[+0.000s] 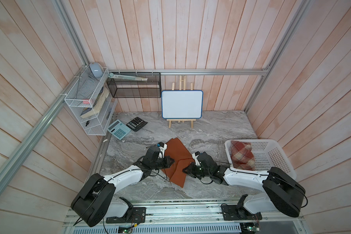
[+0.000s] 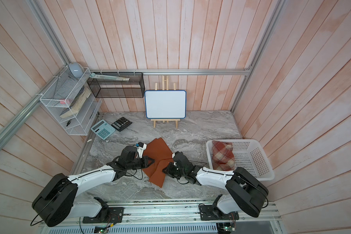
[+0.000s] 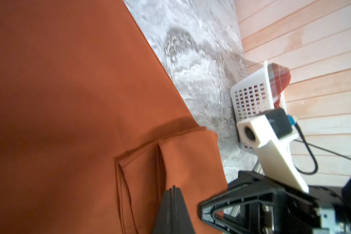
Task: Roll up the skirts
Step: Roll the skirt at the center of the board.
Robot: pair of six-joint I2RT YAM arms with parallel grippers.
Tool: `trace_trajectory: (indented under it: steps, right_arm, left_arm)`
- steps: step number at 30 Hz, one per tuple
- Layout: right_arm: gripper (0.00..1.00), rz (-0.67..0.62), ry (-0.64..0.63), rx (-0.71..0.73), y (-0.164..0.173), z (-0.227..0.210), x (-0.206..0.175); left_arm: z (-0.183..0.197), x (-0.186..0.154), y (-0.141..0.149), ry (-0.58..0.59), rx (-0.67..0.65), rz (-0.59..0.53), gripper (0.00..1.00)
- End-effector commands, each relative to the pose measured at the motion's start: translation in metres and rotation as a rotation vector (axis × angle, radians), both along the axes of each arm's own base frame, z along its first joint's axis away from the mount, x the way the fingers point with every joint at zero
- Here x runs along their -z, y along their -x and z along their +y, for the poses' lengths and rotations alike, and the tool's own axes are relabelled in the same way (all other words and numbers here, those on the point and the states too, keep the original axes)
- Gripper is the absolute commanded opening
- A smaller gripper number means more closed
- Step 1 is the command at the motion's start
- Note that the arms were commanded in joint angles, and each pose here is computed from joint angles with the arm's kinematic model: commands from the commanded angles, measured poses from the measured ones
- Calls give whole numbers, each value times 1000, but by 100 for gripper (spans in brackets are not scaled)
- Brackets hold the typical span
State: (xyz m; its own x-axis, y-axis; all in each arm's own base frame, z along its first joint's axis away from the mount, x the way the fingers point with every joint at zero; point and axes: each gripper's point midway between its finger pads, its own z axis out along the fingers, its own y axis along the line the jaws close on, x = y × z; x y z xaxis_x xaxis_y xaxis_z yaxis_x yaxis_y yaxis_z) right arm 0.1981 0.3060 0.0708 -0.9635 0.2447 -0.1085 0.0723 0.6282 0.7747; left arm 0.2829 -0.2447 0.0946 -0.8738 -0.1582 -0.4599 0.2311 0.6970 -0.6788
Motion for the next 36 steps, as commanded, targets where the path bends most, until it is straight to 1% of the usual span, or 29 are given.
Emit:
trace_trajectory:
  steps: [1, 7, 10, 14, 17, 19, 22, 24, 28, 32, 34, 36]
  right_arm:
    - [0, -22, 5, -21, -4, 3, -11]
    - [0, -13, 41, -38, -5, 3, -13]
    - [0, -11, 44, -49, -6, 6, -15]
    - [2, -22, 61, -59, -11, 9, -21]
    - [8, -37, 65, -65, -17, 13, -27]
    - [19, -42, 70, -75, -23, 17, -31]
    - [30, -36, 79, -91, -30, 26, -32]
    - [30, -32, 77, -103, -33, 31, -33]
    - [38, -30, 61, -110, -38, 39, -38]
    - [41, -62, 33, -103, -43, 42, -53]
    - [42, -70, 31, -101, -46, 43, -53]
    - [42, -49, 18, -121, -47, 49, -45]
  left_arm:
    - [11, 31, -2, -77, -9, 72, 1]
    - [23, 67, 3, -146, -53, 145, 0]
    - [23, 77, 9, -142, -48, 189, 0]
    - [26, 90, 15, -176, -38, 233, 0]
    - [28, 100, 22, -199, -23, 271, 0]
    - [26, 105, 29, -189, -6, 295, 0]
    - [26, 112, 33, -199, 1, 309, 0]
    - [27, 113, 35, -193, 2, 314, 0]
    - [26, 113, 36, -187, 3, 316, 0]
    - [27, 113, 37, -180, 1, 320, 0]
    - [25, 113, 38, -171, 6, 322, 0]
    - [22, 113, 38, -159, 15, 330, 0]
